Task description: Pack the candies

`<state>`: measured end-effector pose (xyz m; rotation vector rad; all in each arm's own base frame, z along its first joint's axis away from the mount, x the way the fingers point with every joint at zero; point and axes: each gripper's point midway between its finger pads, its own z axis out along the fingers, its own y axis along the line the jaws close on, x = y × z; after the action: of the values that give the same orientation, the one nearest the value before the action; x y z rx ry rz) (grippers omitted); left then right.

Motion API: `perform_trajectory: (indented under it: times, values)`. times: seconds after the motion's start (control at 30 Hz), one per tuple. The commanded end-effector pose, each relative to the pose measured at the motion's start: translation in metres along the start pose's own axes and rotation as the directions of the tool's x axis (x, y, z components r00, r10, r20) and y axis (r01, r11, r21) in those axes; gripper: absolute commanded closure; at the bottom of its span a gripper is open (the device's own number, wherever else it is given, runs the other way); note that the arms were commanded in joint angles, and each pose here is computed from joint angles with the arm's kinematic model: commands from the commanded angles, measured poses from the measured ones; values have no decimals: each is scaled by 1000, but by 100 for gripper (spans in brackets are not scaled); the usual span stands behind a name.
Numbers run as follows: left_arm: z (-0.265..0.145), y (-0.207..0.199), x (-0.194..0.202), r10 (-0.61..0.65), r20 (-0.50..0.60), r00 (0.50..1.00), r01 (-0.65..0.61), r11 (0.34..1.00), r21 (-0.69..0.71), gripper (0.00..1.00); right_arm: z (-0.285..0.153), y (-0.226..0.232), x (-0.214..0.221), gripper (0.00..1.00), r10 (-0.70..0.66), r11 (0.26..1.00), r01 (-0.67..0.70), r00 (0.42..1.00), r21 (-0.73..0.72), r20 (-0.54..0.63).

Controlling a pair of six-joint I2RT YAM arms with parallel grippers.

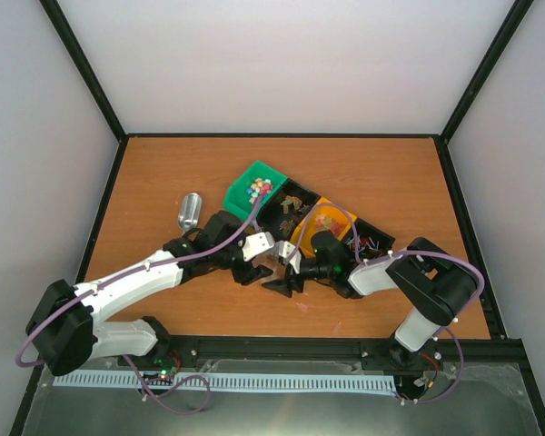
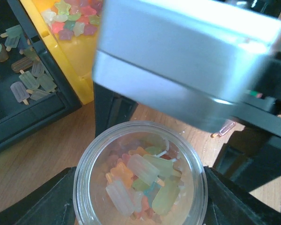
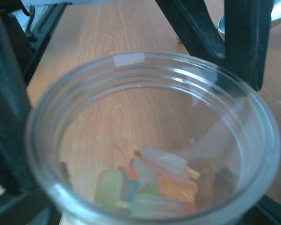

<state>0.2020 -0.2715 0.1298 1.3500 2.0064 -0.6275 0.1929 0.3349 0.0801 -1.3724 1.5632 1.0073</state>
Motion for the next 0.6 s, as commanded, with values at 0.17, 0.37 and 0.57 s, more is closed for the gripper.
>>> perform_trajectory:
  times: [0.17, 0.37, 0.57]
  values:
    - [-8, -50, 21, 124, -21, 992, -114, 958, 265, 68, 4, -7, -6, 46, -51, 998, 50, 998, 32, 27]
    - [-16, -67, 49, 364, -43, 931, -321, 866, 384, 70, 3, 11, -2, 55, -155, 985, 157, 987, -68, 30]
    - [-16, -60, 55, 531, -26, 847, -485, 791, 374, 71, 5, 12, -2, 54, -221, 968, 224, 975, -118, 34]
